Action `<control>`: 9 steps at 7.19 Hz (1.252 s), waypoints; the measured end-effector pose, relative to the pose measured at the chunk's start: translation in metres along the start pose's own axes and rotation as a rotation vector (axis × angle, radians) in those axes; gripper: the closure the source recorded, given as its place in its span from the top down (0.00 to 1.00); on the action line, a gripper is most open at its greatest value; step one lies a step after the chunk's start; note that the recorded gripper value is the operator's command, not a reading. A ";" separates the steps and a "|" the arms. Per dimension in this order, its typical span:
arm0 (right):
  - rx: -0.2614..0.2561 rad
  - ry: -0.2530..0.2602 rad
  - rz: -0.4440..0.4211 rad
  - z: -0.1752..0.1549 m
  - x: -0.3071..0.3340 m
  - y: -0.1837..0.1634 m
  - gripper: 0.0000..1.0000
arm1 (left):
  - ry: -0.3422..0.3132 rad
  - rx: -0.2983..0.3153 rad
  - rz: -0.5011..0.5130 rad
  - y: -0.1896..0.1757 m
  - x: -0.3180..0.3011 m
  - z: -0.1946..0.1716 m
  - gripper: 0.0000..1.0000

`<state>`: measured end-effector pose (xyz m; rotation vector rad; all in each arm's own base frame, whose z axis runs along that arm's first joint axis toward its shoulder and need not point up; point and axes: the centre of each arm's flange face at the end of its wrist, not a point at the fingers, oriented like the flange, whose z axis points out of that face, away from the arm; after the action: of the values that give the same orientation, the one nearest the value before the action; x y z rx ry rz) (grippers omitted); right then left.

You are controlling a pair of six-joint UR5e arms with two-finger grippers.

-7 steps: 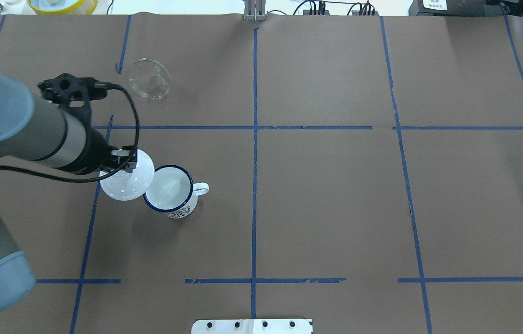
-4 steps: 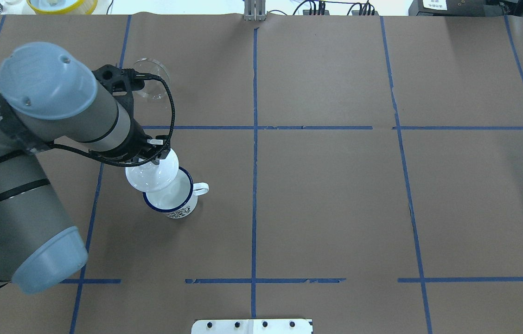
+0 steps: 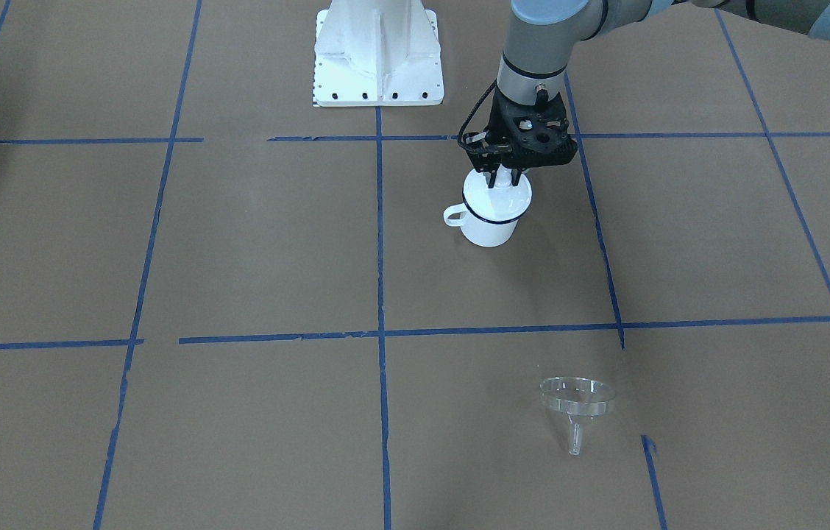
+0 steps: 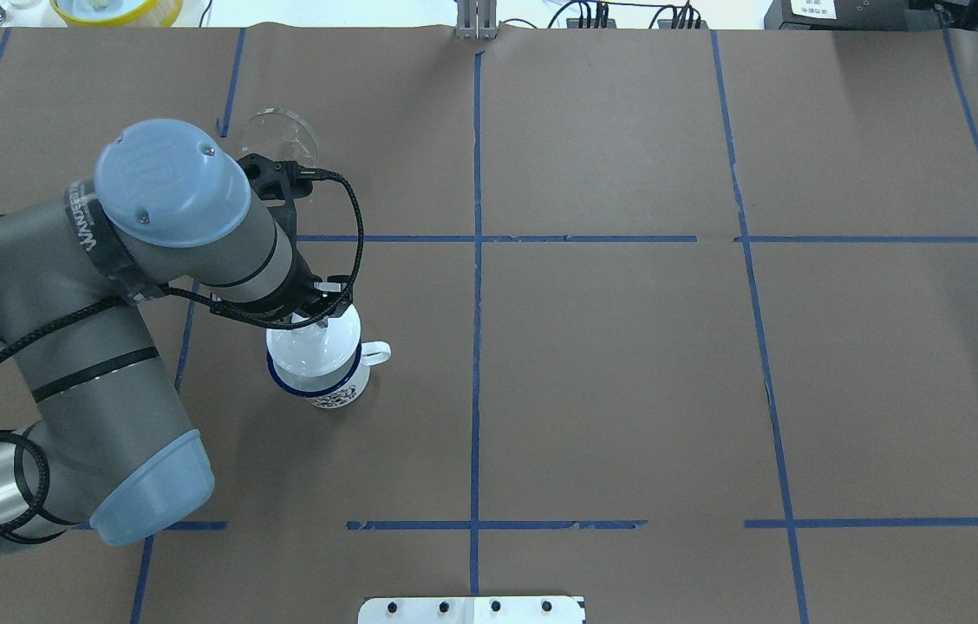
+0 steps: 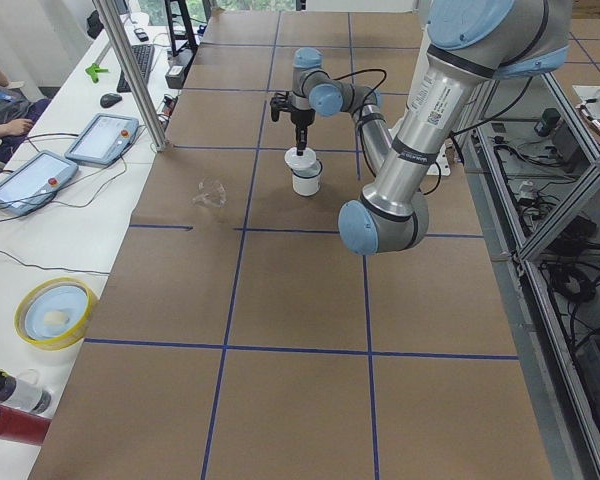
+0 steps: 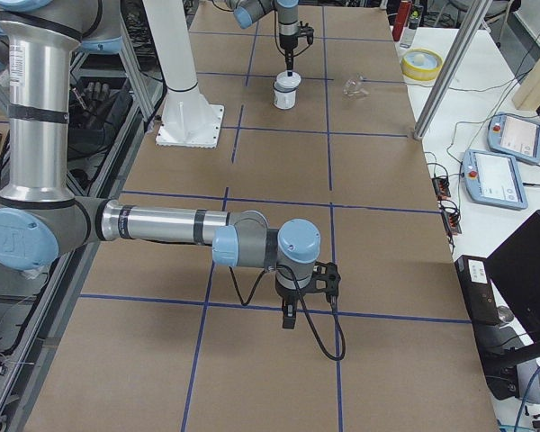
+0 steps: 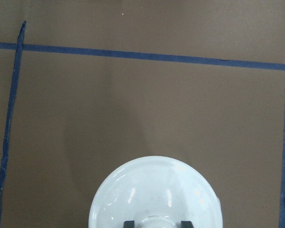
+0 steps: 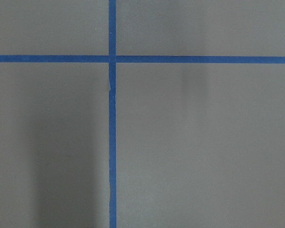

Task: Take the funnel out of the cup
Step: 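Lower the lid onto the mug's rim with the left gripper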

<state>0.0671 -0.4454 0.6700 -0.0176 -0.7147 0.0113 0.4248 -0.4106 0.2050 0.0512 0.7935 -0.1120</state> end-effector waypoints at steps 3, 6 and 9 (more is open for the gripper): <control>0.000 0.000 0.000 0.000 0.000 0.000 1.00 | -0.004 -0.012 -0.019 0.010 -0.002 0.005 0.00; 0.000 0.000 0.000 0.000 0.000 0.000 1.00 | -0.009 -0.016 -0.013 0.011 -0.002 0.009 0.00; 0.000 0.000 0.000 0.000 0.000 0.000 1.00 | -0.014 -0.019 -0.012 0.011 -0.003 0.012 0.00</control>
<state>0.0672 -0.4454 0.6701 -0.0179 -0.7147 0.0115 0.4324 -0.4003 0.2153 0.0276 0.7811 -0.1163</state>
